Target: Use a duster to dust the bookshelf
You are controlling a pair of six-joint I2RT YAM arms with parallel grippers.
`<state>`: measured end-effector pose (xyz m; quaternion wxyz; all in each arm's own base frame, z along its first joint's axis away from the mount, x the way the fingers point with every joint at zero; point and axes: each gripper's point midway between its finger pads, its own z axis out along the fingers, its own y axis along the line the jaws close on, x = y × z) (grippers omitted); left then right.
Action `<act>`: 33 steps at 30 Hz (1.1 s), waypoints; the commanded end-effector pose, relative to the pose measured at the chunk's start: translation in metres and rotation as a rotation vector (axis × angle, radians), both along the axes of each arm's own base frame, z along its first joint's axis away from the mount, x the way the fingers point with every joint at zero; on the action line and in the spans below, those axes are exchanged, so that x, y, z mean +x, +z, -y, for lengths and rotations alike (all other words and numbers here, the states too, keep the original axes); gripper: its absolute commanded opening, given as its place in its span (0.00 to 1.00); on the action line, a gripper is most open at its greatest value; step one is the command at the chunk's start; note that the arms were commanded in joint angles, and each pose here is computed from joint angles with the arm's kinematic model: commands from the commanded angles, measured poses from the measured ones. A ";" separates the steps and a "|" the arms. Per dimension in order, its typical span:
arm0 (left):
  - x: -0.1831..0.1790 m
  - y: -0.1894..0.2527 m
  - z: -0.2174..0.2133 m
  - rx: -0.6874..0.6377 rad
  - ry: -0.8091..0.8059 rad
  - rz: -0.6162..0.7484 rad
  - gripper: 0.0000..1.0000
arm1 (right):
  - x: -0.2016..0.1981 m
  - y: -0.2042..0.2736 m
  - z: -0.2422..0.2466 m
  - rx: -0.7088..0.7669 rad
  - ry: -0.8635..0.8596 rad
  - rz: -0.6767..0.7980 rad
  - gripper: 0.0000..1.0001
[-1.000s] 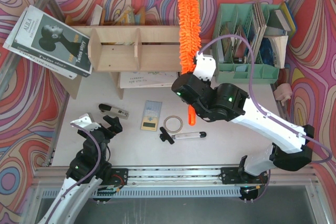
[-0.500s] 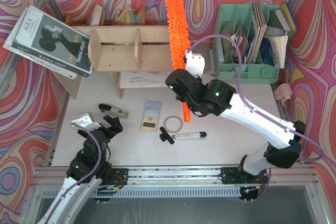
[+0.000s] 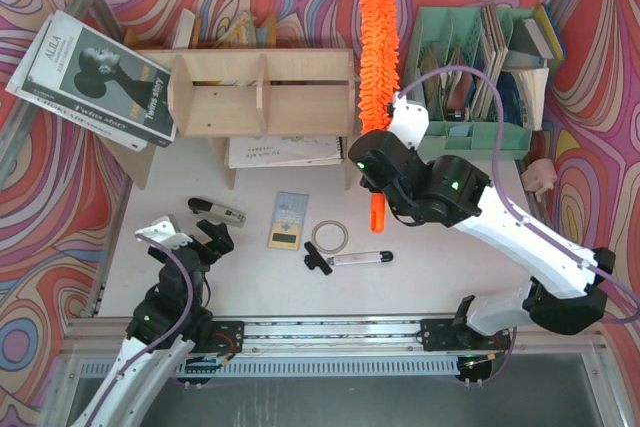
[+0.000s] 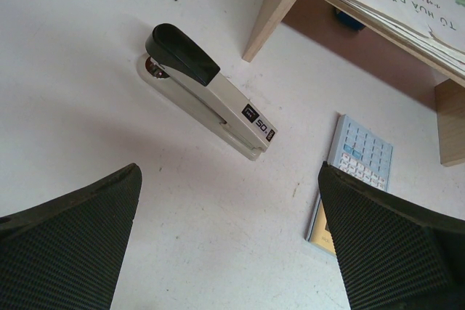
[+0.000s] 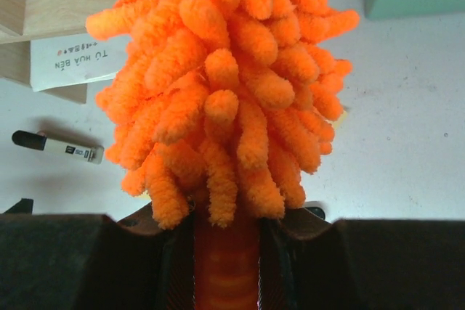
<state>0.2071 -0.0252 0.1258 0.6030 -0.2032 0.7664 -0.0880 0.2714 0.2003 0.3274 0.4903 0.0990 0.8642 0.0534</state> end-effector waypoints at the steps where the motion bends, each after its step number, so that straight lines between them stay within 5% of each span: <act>1: 0.001 -0.003 0.002 0.009 -0.012 0.003 0.98 | -0.003 0.018 -0.002 0.085 0.012 0.044 0.00; 22: -0.001 -0.003 0.000 0.002 -0.003 0.003 0.98 | -0.121 -0.027 -0.146 0.256 0.111 0.125 0.00; 33: -0.002 -0.003 -0.002 -0.001 0.004 -0.001 0.98 | -0.169 -0.062 -0.248 0.268 0.345 0.070 0.00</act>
